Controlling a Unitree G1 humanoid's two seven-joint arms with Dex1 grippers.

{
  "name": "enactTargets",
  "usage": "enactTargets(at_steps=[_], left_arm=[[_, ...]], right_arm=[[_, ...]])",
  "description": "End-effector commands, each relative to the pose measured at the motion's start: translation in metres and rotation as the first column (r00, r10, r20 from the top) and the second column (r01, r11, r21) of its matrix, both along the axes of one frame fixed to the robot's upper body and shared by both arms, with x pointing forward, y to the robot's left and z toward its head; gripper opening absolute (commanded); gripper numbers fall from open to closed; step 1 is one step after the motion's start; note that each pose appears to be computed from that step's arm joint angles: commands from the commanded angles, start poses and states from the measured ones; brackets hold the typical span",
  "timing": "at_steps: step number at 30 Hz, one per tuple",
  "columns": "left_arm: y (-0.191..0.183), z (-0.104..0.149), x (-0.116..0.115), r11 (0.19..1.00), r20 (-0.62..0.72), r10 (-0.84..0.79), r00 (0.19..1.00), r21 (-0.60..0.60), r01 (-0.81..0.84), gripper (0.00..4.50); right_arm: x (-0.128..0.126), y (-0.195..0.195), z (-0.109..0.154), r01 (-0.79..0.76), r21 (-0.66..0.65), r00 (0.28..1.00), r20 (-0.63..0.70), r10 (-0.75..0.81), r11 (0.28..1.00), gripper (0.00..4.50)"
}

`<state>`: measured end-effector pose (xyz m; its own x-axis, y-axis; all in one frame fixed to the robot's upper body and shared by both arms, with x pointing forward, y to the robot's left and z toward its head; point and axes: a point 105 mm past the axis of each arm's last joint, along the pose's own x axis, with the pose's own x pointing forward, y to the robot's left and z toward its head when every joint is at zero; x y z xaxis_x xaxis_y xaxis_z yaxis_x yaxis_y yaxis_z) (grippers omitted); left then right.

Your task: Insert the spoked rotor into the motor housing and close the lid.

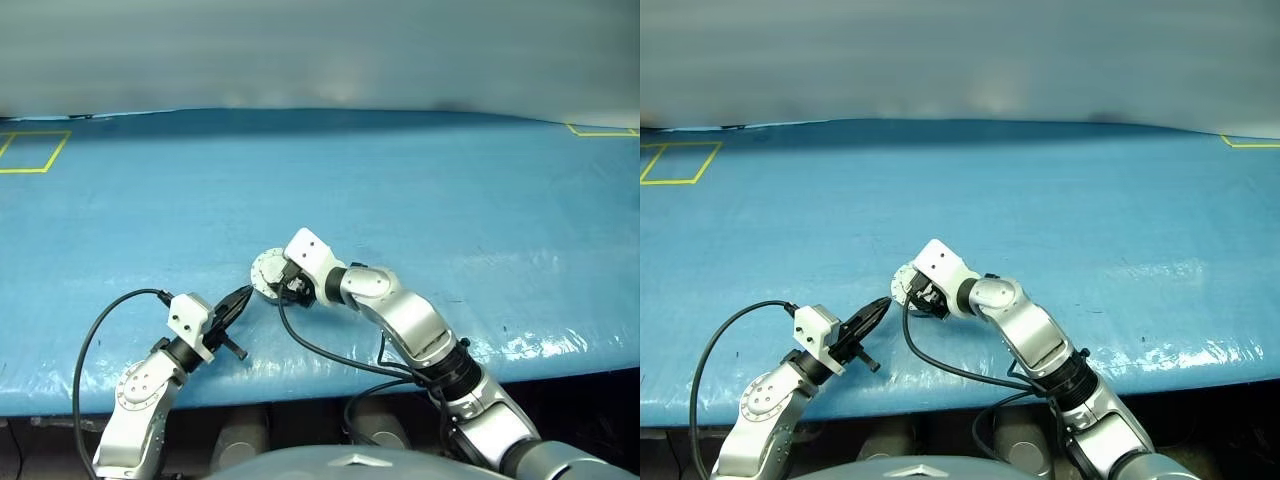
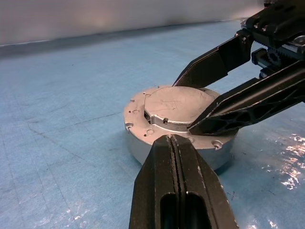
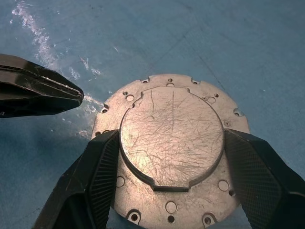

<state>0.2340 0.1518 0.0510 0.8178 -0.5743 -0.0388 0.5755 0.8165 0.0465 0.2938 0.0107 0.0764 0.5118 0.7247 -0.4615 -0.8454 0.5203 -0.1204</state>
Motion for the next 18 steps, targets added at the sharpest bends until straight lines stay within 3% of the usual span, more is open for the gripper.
enactTargets(at_steps=[1, 5, 11, 15, 18], left_arm=[[-0.003, 0.013, 0.001, 1.000, 0.049, -0.006, 0.999, 0.011, 0.006, 0.00], [0.006, 0.014, 0.013, 0.994, 0.024, 0.094, 0.995, 0.045, -0.095, 0.00], [0.023, 0.040, 0.033, 0.982, 0.033, 0.191, 0.981, -0.006, -0.190, 0.00], [0.027, 0.030, 0.042, 0.983, -0.155, 0.183, 0.971, 0.009, -0.183, 0.00], [0.023, 0.034, 0.047, 0.984, -0.254, 0.140, 0.957, -0.072, -0.163, 0.00]], right_arm=[[0.002, -0.015, -0.023, 0.048, -0.086, 0.997, -0.051, -0.053, 0.995, 3.07], [0.001, -0.015, -0.023, 0.049, -0.081, 0.997, -0.051, -0.053, 0.996, 3.07], [-0.001, -0.015, -0.024, 0.051, -0.079, 0.997, -0.053, -0.055, 0.996, 3.07], [-0.001, -0.014, -0.024, 0.052, -0.078, 0.997, -0.054, -0.057, 0.996, 3.07], [-0.001, -0.014, -0.025, 0.055, -0.080, 0.997, -0.055, -0.059, 0.995, 3.07]])
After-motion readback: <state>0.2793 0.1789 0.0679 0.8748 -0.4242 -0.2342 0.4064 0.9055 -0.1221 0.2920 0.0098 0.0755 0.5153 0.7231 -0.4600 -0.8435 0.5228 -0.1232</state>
